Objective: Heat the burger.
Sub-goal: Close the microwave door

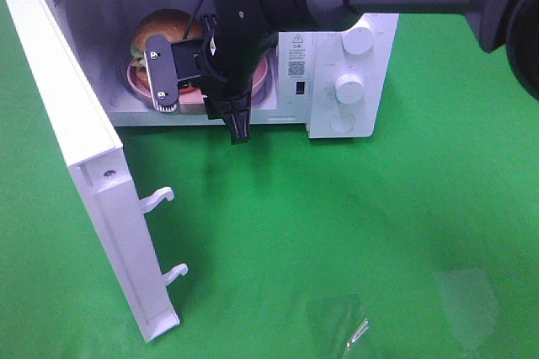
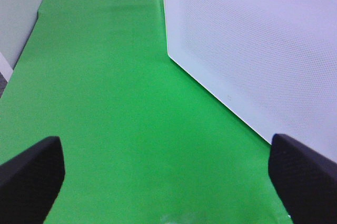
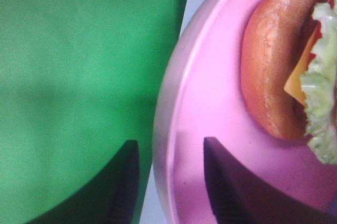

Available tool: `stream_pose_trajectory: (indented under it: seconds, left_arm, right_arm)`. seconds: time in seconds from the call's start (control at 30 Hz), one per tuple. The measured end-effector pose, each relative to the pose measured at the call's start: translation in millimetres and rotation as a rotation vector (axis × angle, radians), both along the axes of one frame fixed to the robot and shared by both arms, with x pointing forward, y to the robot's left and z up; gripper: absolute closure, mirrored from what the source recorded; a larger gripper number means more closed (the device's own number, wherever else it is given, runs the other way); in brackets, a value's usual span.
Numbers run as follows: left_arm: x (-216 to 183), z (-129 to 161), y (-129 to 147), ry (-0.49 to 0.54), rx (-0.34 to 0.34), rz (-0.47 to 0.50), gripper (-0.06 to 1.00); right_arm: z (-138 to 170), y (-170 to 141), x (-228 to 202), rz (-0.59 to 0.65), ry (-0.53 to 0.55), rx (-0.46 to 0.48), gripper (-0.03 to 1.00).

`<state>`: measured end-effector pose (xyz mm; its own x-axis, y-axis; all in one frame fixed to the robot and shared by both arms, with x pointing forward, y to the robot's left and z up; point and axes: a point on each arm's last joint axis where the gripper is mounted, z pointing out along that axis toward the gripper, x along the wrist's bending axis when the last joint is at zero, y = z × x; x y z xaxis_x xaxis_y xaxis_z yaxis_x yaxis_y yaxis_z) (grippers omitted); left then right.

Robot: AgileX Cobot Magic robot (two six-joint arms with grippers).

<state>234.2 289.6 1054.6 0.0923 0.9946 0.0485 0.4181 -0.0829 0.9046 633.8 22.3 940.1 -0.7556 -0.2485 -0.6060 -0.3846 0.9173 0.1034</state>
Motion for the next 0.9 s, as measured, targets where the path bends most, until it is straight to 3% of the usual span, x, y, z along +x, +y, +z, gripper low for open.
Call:
stream_pose_trajectory:
  seconds: [0.47, 0.7, 0.9]
  left_arm:
    - [0, 0, 0, 0.000, 0.000, 0.000, -0.03]
    - [0, 0, 0, 0.000, 0.000, 0.000, -0.03]
    - [0, 0, 0, 0.000, 0.000, 0.000, -0.03]
  right_arm:
    - [15, -19, -23, -0.002, 0.028, -0.025, 0.45]
    - [26, -37, -44, -0.053, 0.068, -0.007, 0.30]
    - [33, -51, -61, -0.076, 0.083, 0.007, 0.24]
